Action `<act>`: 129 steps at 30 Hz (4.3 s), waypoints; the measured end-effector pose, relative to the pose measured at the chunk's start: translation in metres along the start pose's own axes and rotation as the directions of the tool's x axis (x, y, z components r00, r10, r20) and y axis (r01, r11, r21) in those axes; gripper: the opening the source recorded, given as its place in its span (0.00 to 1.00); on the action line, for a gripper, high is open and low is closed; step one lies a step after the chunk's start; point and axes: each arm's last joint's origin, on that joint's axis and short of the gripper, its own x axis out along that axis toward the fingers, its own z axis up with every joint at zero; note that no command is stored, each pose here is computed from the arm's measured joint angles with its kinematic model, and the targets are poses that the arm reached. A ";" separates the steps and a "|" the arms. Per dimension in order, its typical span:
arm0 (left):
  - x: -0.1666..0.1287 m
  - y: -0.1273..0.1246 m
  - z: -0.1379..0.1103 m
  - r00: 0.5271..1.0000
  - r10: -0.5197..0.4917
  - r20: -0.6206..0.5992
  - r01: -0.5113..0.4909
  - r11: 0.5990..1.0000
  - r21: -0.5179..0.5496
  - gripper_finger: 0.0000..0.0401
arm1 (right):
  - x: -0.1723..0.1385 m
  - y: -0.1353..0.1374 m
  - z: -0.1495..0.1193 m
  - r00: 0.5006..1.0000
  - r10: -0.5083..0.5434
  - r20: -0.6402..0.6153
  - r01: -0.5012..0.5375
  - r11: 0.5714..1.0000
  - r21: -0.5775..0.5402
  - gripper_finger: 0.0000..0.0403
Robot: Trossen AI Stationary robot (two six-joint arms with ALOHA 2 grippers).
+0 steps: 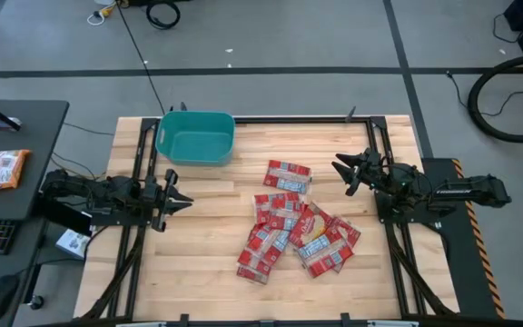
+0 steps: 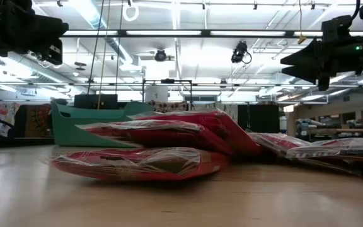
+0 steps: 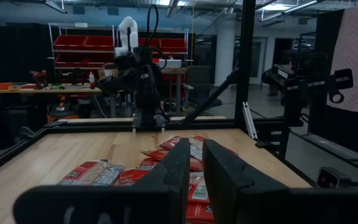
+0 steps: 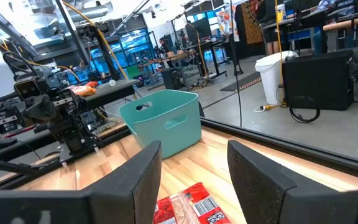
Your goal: Sort popcorn bags into baskets
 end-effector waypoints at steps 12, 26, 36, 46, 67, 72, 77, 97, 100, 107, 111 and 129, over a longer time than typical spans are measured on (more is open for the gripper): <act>0.000 0.000 0.000 1.000 0.000 0.000 0.000 1.000 0.000 0.12 | 0.000 0.000 0.000 1.000 0.000 0.000 0.000 1.000 0.000 0.47; -0.003 0.001 0.022 0.974 0.018 0.227 0.031 0.977 -0.210 0.12 | 0.000 0.000 0.000 1.000 0.000 0.000 0.000 1.000 0.000 0.47; -0.004 0.001 0.029 0.955 0.043 0.294 0.025 0.974 -0.223 0.12 | 0.000 0.000 0.000 1.000 0.000 0.001 0.000 1.000 0.000 0.47; 0.023 0.000 0.020 0.992 0.125 0.015 -0.116 0.951 -0.287 0.12 | -0.001 0.003 0.011 0.994 0.026 0.109 -0.032 0.998 0.052 0.47; 0.136 -0.019 0.006 0.887 0.062 -0.457 -0.102 0.993 -0.062 0.38 | -0.002 0.004 0.019 0.982 0.028 0.185 -0.046 0.994 0.095 0.47; 0.163 -0.020 -0.010 0.824 0.139 -0.549 -0.093 0.990 0.110 0.42 | -0.001 0.007 0.017 0.977 0.153 0.152 -0.166 0.983 0.076 0.47; 0.184 -0.020 -0.030 0.759 0.269 -0.593 -0.050 0.932 0.358 0.42 | 0.000 0.010 0.014 0.966 0.238 0.105 -0.248 0.965 0.089 0.47; 0.229 -0.026 -0.075 0.573 0.471 -0.671 0.528 0.413 0.742 0.65 | 0.008 0.033 -0.002 0.890 0.455 -0.029 -0.451 0.887 0.095 0.47; 0.231 -0.025 -0.078 0.574 0.476 -0.666 0.559 0.367 0.744 0.64 | 0.008 0.036 -0.003 0.900 0.436 -0.019 -0.434 0.899 0.068 0.47; 0.234 -0.014 -0.077 0.588 0.441 -0.678 0.569 0.369 0.735 0.62 | 0.006 0.041 -0.003 0.872 0.489 -0.012 -0.487 0.871 0.065 0.47; 0.235 -0.008 -0.081 0.585 0.423 -0.692 0.612 0.329 0.719 0.61 | 0.005 0.042 -0.003 0.866 0.499 -0.013 -0.497 0.865 0.067 0.47; 0.244 0.007 -0.110 0.604 0.412 -0.682 0.648 0.243 0.721 0.47 | 0.006 0.044 -0.004 0.865 0.502 -0.015 -0.501 0.864 0.046 0.47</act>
